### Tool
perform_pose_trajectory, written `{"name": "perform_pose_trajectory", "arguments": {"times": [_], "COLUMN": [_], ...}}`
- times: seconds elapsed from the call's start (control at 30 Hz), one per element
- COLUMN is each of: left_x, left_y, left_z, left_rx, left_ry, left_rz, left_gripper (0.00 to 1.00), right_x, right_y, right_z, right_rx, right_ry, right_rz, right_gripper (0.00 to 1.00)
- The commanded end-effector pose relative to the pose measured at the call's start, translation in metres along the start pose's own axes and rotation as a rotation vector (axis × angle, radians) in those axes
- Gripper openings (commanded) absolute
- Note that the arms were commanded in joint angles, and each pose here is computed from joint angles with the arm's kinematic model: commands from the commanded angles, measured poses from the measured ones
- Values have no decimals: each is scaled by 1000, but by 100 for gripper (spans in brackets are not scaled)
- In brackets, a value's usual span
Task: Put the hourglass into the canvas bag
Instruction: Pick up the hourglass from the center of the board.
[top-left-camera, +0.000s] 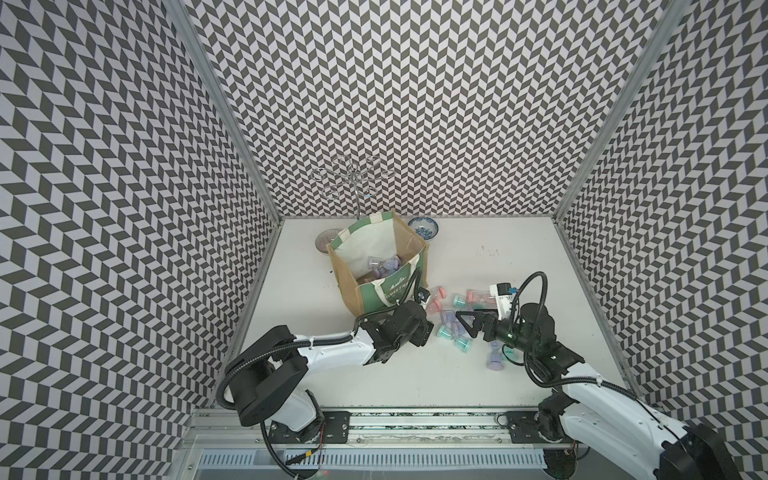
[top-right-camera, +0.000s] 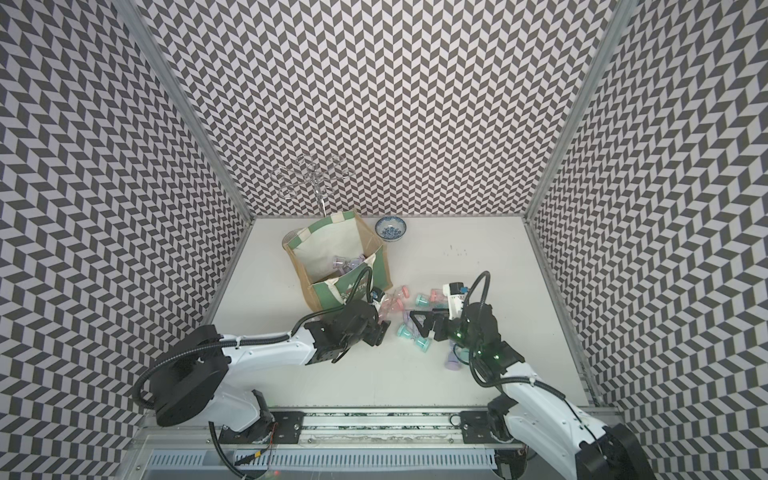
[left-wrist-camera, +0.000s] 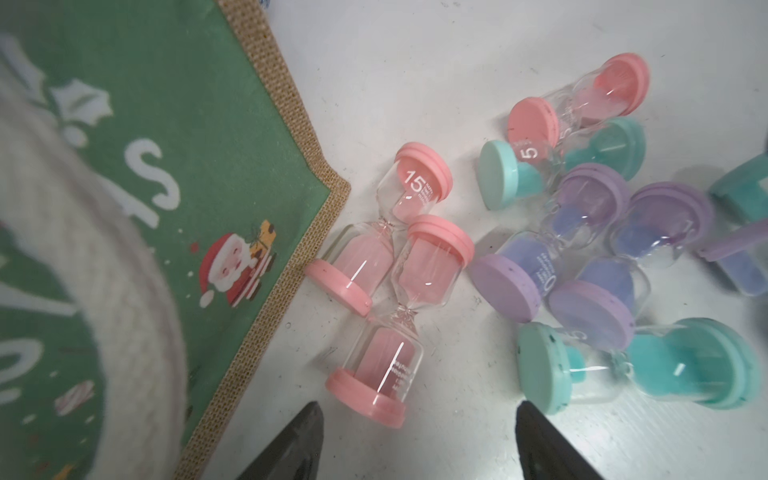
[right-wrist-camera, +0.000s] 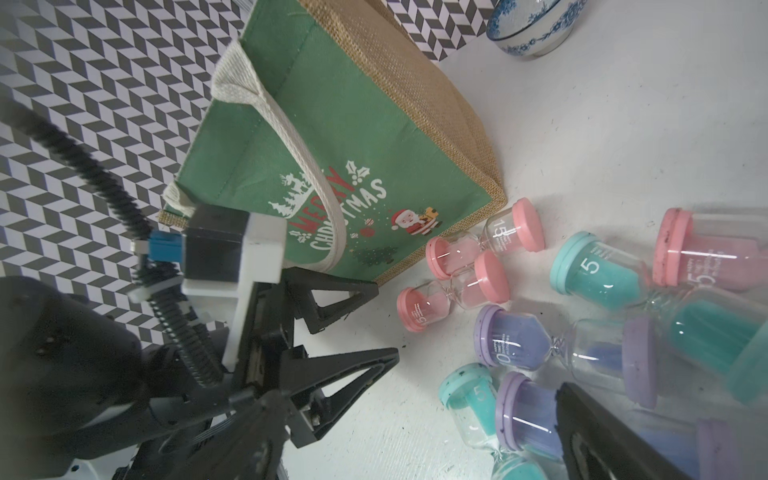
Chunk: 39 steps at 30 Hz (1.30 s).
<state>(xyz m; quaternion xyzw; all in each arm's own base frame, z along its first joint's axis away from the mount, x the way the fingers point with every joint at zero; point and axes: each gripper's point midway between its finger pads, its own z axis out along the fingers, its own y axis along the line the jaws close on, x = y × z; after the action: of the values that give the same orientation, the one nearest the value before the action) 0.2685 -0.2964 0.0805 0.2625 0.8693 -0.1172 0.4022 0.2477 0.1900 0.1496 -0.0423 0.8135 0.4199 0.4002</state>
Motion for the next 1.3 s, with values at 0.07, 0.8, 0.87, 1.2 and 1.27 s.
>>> {"name": "perform_pose_trajectory", "arguments": {"times": [0.07,0.8,0.87,1.2,1.27], "left_x": [-13,22,24,22,19], "left_y": [8,-8,-9,-9,-9], "left_z": [17,55,55,48,46], "left_rx": [-46,18,22,31,30], "left_ry": [-38,79,80,59,52], "left_rz": [-26,-8,-8,-7,-7], "left_gripper": [75,63,60,48,47], "right_x": [-16,-21,-22,-23,-23], "right_y": [6,4,5,2,3], "right_z": [-4,-7,-7,-7,-7], "right_rx": [-17,-3,-5,4,4], "right_ry": [-74,-109,-110,-115,-114], "right_rz": [-18,-20,-20,-20,-19], "right_gripper": [99,99,99,99,99]}}
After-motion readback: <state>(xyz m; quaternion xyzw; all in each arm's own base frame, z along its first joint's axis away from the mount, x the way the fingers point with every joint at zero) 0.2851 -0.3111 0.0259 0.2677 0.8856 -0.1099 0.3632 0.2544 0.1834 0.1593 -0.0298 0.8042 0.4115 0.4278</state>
